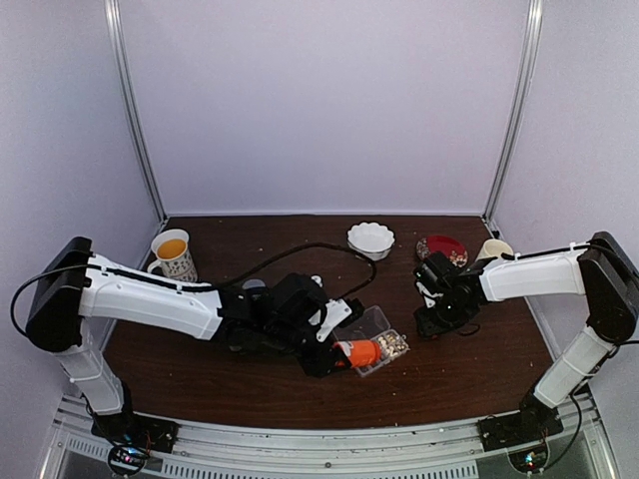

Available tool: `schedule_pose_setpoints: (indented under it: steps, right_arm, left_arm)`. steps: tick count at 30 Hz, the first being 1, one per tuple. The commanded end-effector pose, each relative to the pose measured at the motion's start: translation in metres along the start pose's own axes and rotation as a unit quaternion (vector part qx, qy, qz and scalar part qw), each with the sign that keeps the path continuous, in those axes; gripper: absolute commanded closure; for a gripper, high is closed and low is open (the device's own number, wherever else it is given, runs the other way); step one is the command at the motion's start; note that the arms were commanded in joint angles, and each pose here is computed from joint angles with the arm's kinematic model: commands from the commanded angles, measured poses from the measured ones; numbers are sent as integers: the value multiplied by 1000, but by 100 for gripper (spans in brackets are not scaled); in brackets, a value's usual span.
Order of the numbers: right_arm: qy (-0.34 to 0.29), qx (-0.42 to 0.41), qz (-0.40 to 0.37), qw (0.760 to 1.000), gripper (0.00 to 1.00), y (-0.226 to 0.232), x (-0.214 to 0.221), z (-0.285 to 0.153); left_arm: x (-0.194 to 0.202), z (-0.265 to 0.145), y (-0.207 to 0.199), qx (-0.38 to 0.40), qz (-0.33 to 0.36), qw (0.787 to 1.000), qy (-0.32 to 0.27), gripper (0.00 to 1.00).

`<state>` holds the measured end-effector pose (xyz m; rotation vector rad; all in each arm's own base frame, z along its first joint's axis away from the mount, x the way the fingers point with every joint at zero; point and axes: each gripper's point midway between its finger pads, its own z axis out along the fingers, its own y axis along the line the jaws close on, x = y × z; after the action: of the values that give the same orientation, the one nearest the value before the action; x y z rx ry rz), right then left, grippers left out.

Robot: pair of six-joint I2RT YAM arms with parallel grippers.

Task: Sort the pills into containers
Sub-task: Pour the pill into the compartment of the pill container.

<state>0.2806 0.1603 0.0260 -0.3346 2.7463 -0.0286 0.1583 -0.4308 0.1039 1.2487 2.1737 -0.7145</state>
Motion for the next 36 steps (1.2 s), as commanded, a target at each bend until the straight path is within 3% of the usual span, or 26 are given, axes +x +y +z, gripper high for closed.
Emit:
schedule_pose_setpoints:
  steps: [1, 13, 26, 36]
  right_arm:
    - [-2, -2, 2, 1000, 100, 1, -5, -1]
    - [-3, -2, 2, 1000, 100, 1, -6, -2]
    - [-2, -3, 1, 1000, 100, 1, -6, -2]
    - [-2, -3, 1, 1000, 100, 1, -5, -1]
  left_arm:
    - [11, 14, 2, -4, -1, 1000, 8, 100]
    - [-30, -28, -6, -5, 14, 999, -41, 100]
    - [5, 17, 0, 1, -3, 1000, 7, 100]
    - [-26, -15, -3, -11, 11, 1000, -26, 100]
